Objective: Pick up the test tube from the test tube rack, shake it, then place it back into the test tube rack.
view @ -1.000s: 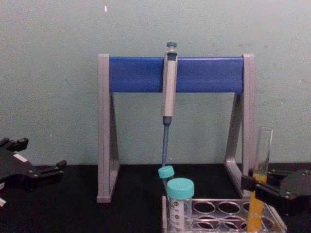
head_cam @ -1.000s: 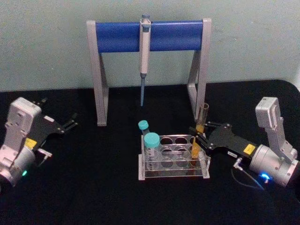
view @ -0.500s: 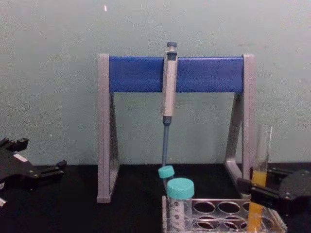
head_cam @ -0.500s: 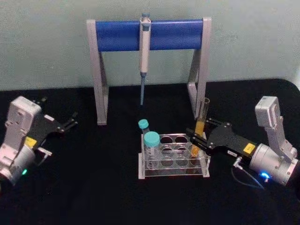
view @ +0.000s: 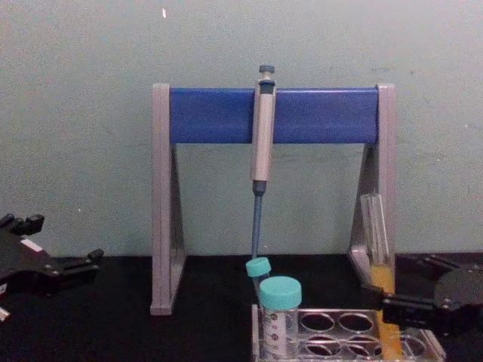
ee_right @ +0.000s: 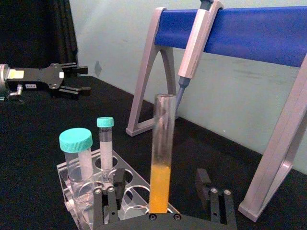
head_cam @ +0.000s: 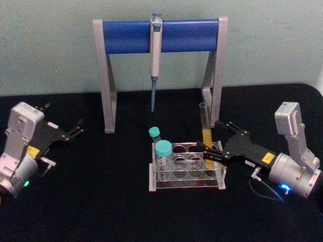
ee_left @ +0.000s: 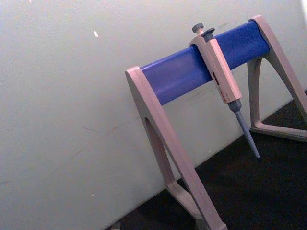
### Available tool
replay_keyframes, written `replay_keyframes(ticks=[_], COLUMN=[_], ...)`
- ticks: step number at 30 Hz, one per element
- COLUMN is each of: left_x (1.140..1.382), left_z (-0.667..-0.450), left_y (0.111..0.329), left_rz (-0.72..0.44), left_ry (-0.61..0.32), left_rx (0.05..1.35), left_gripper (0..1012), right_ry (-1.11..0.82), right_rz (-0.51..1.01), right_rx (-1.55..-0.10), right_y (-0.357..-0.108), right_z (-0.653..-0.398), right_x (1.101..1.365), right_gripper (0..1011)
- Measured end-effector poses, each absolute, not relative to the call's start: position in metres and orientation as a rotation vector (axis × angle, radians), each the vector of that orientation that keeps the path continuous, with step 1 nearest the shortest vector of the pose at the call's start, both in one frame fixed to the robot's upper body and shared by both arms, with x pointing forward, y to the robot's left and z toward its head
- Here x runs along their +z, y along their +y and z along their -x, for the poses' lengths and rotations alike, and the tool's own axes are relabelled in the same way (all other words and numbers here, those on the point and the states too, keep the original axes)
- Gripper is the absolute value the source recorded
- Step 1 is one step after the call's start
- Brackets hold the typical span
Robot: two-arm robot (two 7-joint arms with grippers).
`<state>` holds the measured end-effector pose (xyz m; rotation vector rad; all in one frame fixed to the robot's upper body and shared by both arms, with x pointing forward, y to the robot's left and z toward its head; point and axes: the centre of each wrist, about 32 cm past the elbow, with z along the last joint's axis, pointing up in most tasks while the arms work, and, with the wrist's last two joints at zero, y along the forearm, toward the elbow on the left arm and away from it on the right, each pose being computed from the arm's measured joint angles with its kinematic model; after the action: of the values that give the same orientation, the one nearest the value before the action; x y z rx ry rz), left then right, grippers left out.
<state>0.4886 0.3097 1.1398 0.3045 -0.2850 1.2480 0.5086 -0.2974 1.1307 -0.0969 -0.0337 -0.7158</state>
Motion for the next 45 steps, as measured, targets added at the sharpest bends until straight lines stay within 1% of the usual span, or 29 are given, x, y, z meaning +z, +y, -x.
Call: replay_keyframes(ticks=[1,2,3,19,32,38,41,45], left_x=[1.140,1.140,1.140,1.140,1.140,1.140,1.140,1.140], left_z=[-0.489,-0.489,-0.489,-0.489,-0.489,-0.489,-0.489,-0.489], left_y=[0.310,0.310,0.310,0.310,0.310,0.310,0.310,0.310], left_rz=[-0.304,-0.304,-0.305,-0.305,-0.304,-0.304,-0.304,-0.304], left_ry=[-0.285,-0.285,-0.285,-0.285,-0.285,-0.285,-0.285,-0.285], left_rx=[1.248,1.248,1.248,1.248,1.248,1.248,1.248,1.248], left_gripper=[1001,1002,1001,1001,1001,1001,1001,1001], right_ry=[-0.034,-0.034,-0.034,-0.035,-0.024,-0.017,-0.018,-0.015], right_rz=[0.097,0.097,0.097,0.091,0.003,-0.023,-0.010,0.007], right_rx=[-0.716,-0.716,-0.716,-0.716,-0.732,-0.812,-0.895,-0.977], right_y=[-0.297,-0.297,-0.297,-0.297,-0.303,-0.309,-0.309,-0.307], right_z=[-0.509,-0.509,-0.509,-0.508,-0.488,-0.474,-0.467,-0.465], right_x=[1.131,1.131,1.131,1.132,1.146,1.150,1.151,1.150], right_gripper=[964,964,1000,1000,1000,1000,1000,1000])
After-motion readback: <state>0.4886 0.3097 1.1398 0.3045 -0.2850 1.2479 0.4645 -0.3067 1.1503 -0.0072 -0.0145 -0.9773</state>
